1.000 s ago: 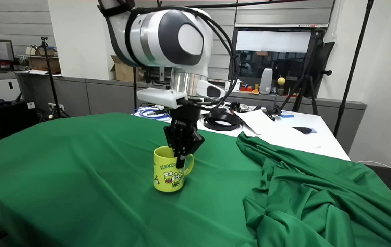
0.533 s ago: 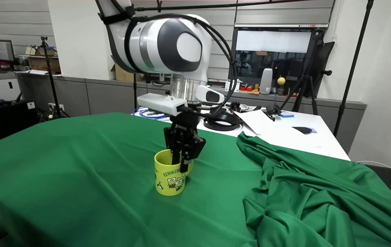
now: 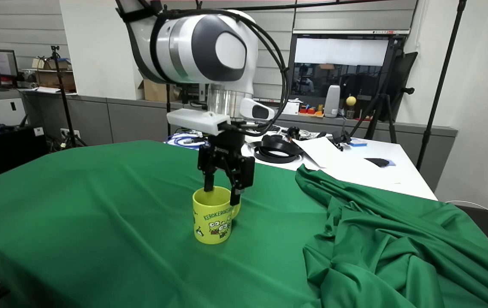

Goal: Move the yellow mug to the right

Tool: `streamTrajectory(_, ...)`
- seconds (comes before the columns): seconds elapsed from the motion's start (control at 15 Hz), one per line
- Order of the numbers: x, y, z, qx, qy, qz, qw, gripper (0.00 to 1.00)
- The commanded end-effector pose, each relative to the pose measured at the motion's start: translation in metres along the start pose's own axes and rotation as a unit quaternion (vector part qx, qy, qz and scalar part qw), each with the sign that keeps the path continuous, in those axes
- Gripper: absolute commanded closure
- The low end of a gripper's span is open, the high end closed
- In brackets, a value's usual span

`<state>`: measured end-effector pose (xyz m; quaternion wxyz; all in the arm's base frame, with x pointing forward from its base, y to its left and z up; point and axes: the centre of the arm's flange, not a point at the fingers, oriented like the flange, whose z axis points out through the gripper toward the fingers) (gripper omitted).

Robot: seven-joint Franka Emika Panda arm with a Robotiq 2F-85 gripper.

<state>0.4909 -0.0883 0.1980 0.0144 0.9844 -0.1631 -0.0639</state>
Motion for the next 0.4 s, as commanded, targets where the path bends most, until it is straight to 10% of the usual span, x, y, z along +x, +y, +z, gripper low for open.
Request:
streamTrajectory(0.0,-0.011,-0.01,-0.031,0.008,0.011,-0.02,0.9997,0.0)
streamTrajectory(0.33,-0.018,-0.026,-0.061,0.001,0.018,-0.037,0.9991,0.0)
